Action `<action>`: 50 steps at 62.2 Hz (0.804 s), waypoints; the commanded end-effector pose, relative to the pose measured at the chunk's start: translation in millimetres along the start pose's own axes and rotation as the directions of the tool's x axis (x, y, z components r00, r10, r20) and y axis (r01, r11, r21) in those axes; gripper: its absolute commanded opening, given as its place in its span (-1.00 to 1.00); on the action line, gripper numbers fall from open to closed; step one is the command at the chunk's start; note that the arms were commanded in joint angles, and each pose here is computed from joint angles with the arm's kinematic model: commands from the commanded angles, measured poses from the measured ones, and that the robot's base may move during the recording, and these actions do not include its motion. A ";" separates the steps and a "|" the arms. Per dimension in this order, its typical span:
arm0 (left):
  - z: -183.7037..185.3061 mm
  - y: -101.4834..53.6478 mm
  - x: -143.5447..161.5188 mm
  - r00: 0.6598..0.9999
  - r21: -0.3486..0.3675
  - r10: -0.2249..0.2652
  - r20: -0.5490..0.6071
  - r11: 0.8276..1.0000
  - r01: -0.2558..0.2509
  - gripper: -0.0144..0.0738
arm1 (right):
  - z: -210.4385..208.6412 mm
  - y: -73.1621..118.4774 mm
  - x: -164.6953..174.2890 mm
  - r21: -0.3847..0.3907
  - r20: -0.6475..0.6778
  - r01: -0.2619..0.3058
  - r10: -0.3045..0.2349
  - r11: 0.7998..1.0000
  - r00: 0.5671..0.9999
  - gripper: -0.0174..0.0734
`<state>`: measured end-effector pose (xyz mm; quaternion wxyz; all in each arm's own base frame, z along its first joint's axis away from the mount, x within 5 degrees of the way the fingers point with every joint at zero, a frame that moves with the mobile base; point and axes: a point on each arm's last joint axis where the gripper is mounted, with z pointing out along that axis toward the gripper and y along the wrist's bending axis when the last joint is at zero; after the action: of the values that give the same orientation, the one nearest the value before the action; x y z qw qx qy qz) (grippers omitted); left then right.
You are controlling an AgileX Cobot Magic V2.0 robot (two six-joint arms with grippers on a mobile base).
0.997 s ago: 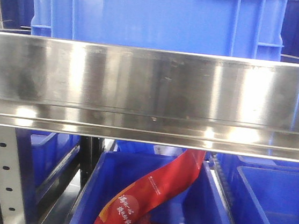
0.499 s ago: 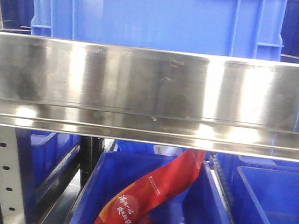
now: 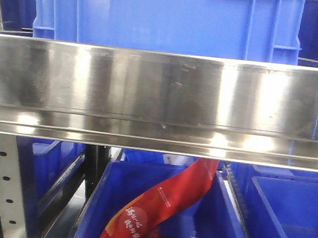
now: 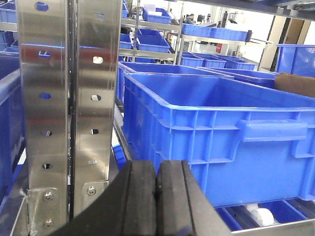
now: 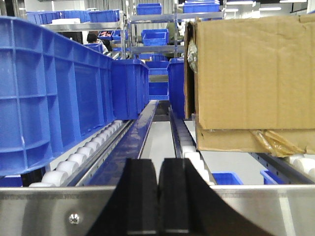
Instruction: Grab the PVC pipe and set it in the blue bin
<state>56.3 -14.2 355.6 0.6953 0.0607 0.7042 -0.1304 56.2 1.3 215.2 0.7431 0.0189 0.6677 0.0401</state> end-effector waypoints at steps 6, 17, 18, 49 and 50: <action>-1.5 -0.4 -2.9 1.000 0.004 -0.005 0.031 1.000 0.005 -0.92 | -0.2 -0.2 -1.0 0.004 0.012 0.017 -0.017 1.000 1.000 -0.99; -1.5 -0.4 -2.9 1.000 0.004 -0.005 0.031 1.000 0.005 -0.92 | -0.2 -0.1 -0.1 0.003 0.002 0.032 -0.032 0.999 0.999 -0.99; -1.5 -0.4 -2.9 1.000 0.004 -0.005 0.031 1.000 0.005 -0.92 | -0.2 -0.1 0.1 0.002 0.000 0.037 -0.037 0.999 0.999 -0.99; -1.5 -0.4 -2.9 1.000 0.004 -0.005 0.031 1.000 0.005 -0.92 | -0.2 0.0 0.5 0.002 -0.005 0.044 -0.044 0.999 0.999 -0.99; -1.5 -0.4 -2.9 1.000 0.004 -0.005 0.031 1.000 0.005 -0.92 | -0.2 0.0 0.2 0.002 -0.002 0.044 -0.044 0.999 0.999 -0.99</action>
<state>56.3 -14.2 355.6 0.6953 0.0607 0.7042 -0.1304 56.4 1.7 213.0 0.7358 0.0045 0.6766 0.0270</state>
